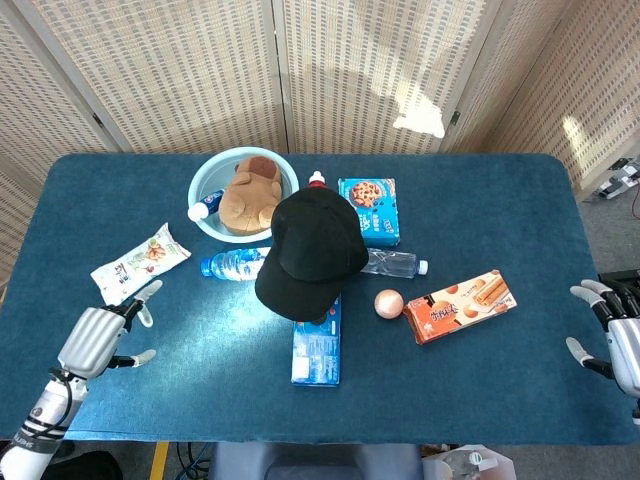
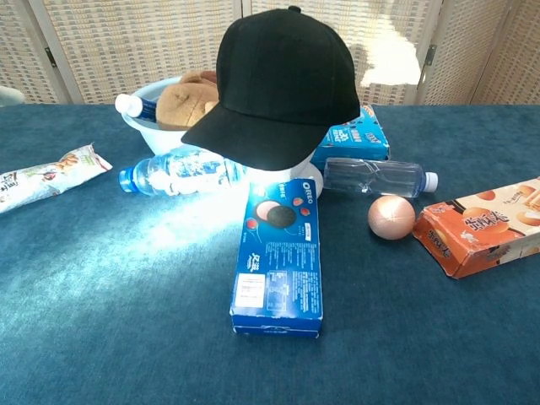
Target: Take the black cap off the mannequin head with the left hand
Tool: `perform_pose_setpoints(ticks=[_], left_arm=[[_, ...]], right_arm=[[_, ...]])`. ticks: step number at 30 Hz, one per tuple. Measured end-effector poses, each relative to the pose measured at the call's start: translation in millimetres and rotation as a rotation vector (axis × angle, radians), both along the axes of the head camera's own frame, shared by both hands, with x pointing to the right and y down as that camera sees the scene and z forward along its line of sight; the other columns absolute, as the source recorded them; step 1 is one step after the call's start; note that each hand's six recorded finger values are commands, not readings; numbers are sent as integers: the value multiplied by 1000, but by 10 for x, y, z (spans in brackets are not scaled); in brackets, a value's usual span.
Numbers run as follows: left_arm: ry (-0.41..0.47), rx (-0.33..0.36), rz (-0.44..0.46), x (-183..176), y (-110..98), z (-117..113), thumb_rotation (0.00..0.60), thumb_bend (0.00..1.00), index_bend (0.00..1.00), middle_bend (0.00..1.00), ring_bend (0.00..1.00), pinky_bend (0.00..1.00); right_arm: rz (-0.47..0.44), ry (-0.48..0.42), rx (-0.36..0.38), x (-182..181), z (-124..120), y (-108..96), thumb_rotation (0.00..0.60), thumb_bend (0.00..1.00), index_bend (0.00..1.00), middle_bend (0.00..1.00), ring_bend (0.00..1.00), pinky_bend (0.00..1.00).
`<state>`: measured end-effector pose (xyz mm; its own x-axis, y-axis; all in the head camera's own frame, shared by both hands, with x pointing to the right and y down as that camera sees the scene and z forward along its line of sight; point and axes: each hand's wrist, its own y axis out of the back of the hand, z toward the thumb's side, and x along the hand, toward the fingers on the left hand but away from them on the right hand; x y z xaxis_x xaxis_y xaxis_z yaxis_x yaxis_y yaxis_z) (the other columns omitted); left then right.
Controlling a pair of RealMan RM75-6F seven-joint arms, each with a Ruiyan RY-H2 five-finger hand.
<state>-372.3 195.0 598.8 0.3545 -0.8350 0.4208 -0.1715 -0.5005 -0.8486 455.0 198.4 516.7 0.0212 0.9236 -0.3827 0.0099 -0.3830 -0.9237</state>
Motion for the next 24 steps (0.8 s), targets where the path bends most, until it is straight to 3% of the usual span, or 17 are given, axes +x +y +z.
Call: perform_pose_setpoints(ticks=[3, 7, 14, 24], left_arm=[[27, -3, 62, 163, -54, 90, 600, 18, 164, 890, 913, 977], [66, 5, 132, 392, -110, 183, 600, 24, 192, 994, 999, 1000], [156, 45, 174, 728, -194, 288, 600, 31, 266, 1000, 1000, 1000], [278, 165, 210, 1154, -341, 406, 600, 53, 338, 1000, 1000, 1000]], right_arm=[[4, 2, -2, 8, 0, 11, 600, 247, 263, 224, 134, 177], [5, 3, 0, 15, -8, 19, 600, 247, 262, 224, 134, 177], [9, 0, -7, 27, 15, 41, 600, 247, 263, 224, 134, 177], [19, 2, -11, 64, 25, 68, 600, 247, 263, 224, 133, 177]])
